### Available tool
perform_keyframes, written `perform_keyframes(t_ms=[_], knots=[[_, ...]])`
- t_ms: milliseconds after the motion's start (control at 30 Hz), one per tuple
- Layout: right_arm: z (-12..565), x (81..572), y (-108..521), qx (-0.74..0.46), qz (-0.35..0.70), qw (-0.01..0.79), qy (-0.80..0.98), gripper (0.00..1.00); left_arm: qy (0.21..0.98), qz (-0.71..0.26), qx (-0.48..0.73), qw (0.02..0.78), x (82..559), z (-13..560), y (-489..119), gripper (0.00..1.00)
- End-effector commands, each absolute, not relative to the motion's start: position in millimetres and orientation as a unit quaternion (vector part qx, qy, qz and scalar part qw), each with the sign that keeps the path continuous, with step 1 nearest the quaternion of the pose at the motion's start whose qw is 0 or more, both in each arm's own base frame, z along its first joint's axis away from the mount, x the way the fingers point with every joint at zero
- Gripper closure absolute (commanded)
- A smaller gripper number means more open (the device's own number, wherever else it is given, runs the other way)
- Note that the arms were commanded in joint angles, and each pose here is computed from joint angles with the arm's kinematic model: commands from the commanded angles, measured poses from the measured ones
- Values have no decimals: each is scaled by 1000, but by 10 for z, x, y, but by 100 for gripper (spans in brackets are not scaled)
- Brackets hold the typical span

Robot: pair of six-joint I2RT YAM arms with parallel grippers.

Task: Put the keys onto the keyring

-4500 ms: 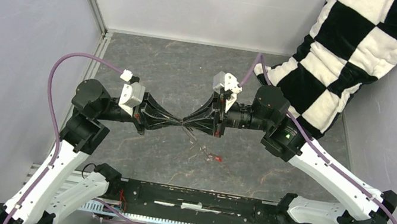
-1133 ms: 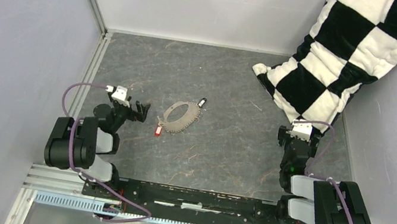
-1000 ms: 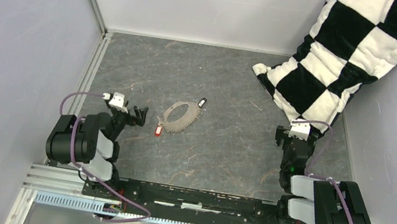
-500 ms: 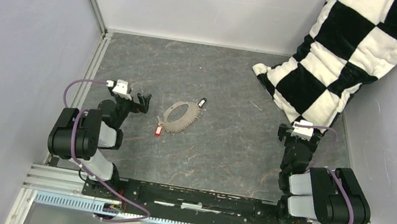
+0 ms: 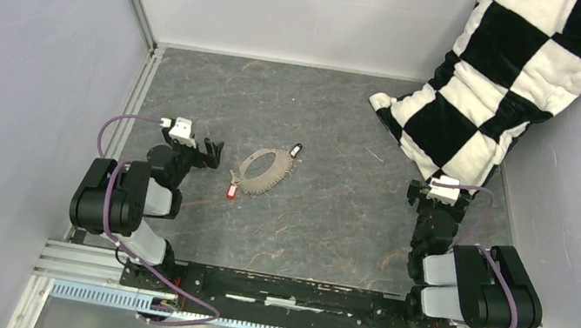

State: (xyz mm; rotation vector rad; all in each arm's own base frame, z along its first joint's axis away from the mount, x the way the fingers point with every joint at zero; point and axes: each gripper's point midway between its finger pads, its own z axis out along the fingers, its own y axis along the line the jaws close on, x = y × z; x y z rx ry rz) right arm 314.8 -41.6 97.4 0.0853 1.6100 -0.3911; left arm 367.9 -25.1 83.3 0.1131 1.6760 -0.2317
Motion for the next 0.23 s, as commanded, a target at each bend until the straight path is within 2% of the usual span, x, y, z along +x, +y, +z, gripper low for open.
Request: perform_keyframes(t_ms=[0, 200], knots=[[821, 2906, -455, 29, -180, 665, 725, 2, 731, -78, 64, 675, 3713, 928, -204, 0], [820, 2909, -447, 29, -179, 665, 725, 2, 731, -78, 64, 674, 3716, 929, -225, 0]])
